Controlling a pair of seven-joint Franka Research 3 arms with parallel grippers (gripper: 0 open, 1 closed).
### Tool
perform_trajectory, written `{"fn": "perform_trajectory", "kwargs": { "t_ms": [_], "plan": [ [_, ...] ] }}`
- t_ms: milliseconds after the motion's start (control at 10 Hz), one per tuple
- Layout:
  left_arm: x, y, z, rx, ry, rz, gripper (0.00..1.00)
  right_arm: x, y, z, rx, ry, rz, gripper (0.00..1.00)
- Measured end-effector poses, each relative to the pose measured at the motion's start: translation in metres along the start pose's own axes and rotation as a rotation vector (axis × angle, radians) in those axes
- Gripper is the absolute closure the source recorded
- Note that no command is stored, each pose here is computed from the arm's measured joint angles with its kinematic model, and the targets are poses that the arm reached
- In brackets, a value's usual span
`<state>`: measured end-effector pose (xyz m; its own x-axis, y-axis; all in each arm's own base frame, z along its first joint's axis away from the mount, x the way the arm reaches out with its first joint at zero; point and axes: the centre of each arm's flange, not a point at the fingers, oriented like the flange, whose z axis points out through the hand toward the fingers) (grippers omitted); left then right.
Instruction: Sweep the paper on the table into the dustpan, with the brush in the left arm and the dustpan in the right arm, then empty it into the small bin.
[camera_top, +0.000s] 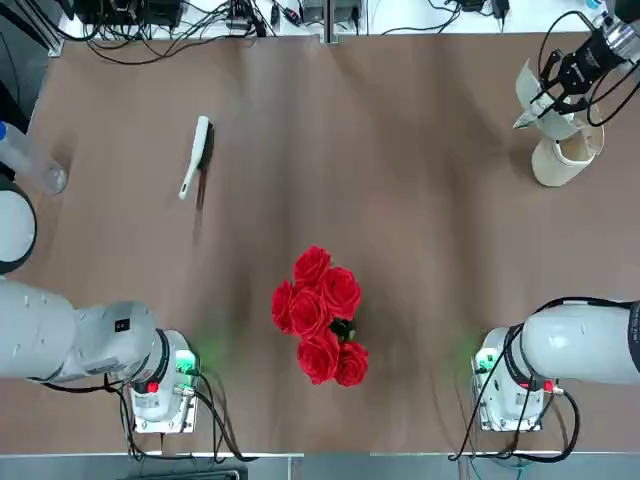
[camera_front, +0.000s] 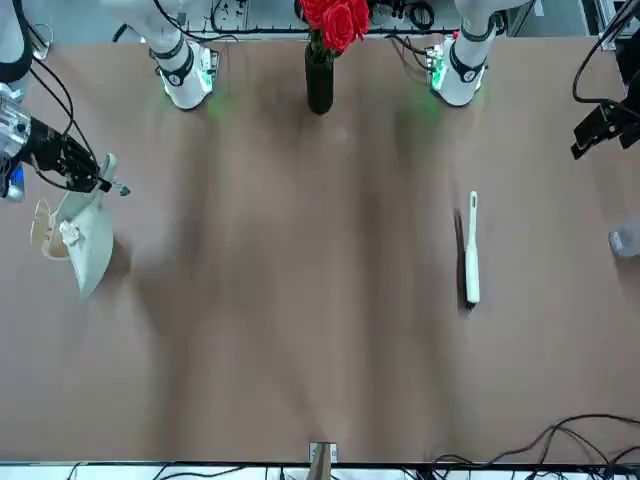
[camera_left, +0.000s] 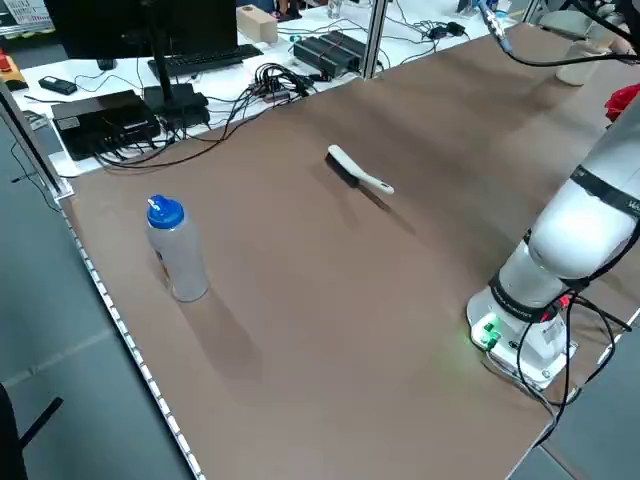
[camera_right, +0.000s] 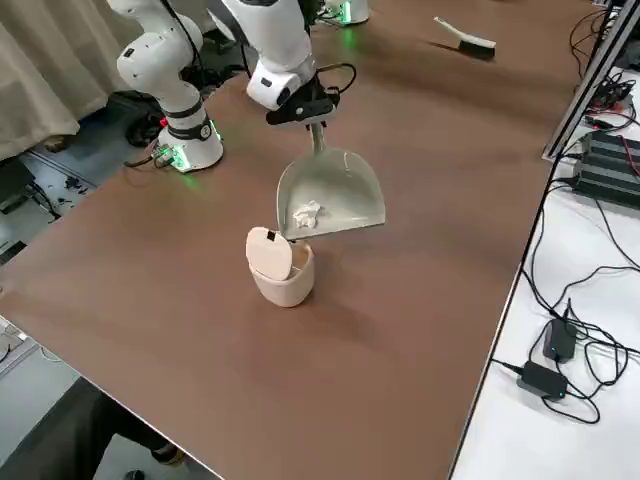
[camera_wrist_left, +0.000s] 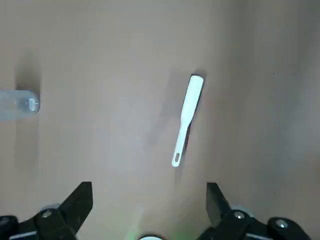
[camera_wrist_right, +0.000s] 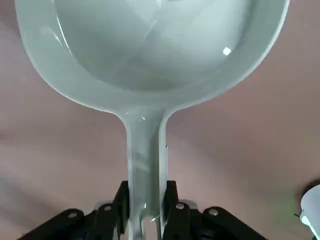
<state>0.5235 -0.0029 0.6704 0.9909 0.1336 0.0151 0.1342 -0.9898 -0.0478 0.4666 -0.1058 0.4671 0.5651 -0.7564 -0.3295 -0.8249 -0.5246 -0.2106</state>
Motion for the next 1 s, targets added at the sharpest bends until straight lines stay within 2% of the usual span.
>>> {"fn": "perform_trajectory", "kwargs": {
  "t_ms": [700,1000],
  "plan": [
    [-0.009,0.015,-0.005,0.006,-0.016,0.007,0.0,0.004,0.008,0.0,0.002,-0.004,-0.003,0.67],
    [-0.011,0.025,-0.006,0.007,-0.014,0.019,0.0,0.007,0.017,-0.004,0.037,-0.049,0.028,0.67]
  ]
}}
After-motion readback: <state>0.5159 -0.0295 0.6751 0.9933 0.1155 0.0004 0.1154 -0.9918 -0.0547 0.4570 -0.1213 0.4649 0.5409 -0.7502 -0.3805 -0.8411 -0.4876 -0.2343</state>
